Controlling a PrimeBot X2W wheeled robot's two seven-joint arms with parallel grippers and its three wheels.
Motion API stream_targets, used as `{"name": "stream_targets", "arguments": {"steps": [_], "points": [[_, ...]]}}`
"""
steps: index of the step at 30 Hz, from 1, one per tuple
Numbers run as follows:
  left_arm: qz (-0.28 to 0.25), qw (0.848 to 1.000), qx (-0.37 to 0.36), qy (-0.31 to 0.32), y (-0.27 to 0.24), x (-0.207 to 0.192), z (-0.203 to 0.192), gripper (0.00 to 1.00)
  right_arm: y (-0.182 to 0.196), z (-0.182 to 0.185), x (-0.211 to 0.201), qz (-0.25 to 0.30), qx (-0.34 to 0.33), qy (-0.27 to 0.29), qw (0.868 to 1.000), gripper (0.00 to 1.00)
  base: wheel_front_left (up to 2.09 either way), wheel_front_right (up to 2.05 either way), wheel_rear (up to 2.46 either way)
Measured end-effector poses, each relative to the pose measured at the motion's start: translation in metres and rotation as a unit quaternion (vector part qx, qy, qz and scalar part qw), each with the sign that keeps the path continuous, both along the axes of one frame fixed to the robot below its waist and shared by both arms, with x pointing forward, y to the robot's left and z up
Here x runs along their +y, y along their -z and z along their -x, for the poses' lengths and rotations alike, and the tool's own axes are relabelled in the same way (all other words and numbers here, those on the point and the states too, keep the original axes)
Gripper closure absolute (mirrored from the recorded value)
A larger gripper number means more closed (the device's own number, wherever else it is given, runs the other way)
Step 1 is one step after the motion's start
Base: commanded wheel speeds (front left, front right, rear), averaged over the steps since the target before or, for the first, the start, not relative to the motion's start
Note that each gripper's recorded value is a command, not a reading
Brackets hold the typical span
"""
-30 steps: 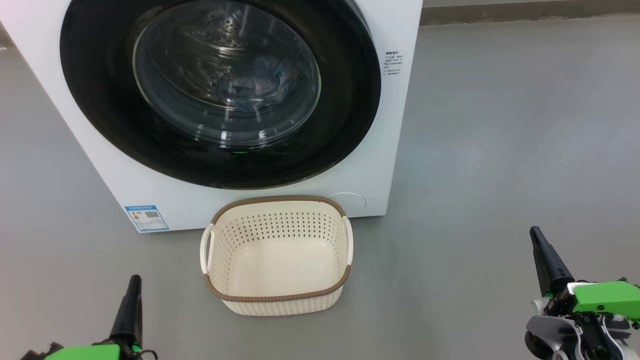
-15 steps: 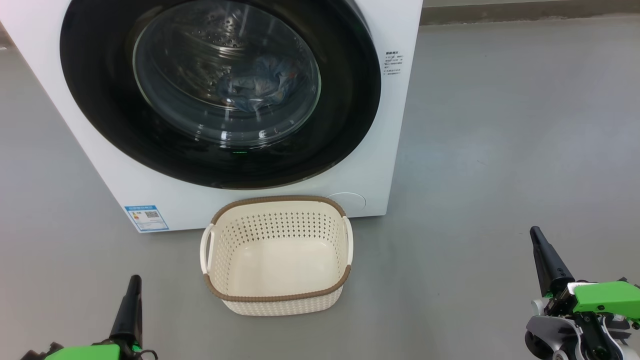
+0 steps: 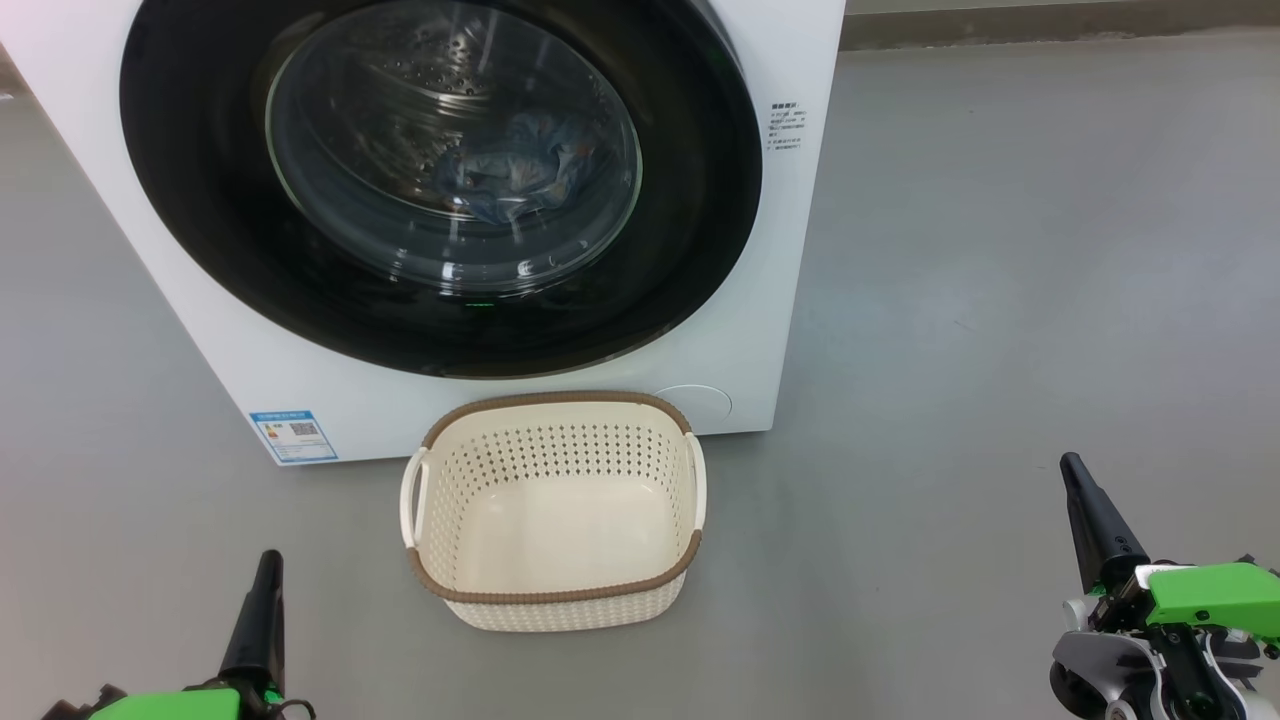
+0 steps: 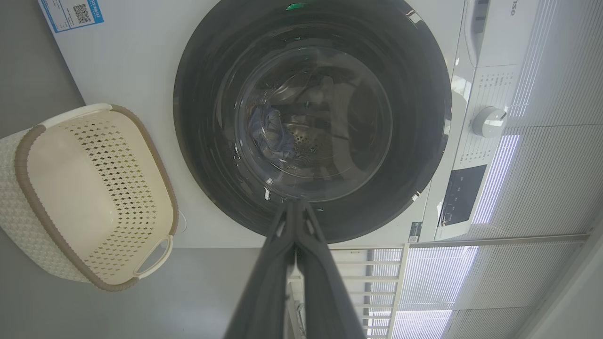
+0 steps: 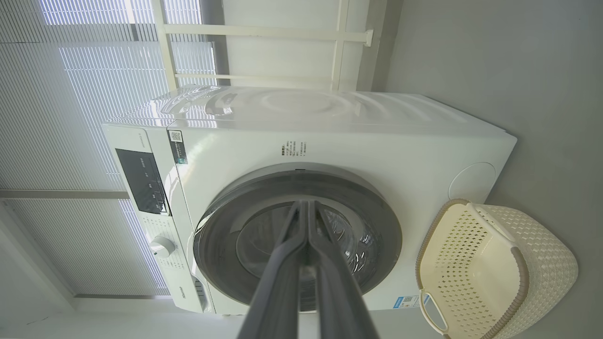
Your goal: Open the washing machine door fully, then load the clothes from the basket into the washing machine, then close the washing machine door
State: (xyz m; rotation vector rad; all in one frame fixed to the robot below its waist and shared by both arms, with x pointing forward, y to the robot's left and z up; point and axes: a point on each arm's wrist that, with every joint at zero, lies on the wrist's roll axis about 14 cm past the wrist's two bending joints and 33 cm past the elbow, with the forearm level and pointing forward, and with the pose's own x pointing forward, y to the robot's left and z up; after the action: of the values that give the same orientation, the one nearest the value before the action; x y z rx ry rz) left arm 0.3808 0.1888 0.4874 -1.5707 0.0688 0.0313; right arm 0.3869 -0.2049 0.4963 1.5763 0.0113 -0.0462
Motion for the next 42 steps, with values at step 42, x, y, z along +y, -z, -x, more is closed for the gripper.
{"name": "stream_targets", "arguments": {"steps": [42], "points": [[0.000, 1.000, 0.000, 0.000, 0.0000, 0.0001, 0.0000, 1.00, 0.0001, 0.0001, 0.0003, -0.002, 0.000, -0.001, 1.000, 1.00, 0.00, 0.00, 0.00]]}}
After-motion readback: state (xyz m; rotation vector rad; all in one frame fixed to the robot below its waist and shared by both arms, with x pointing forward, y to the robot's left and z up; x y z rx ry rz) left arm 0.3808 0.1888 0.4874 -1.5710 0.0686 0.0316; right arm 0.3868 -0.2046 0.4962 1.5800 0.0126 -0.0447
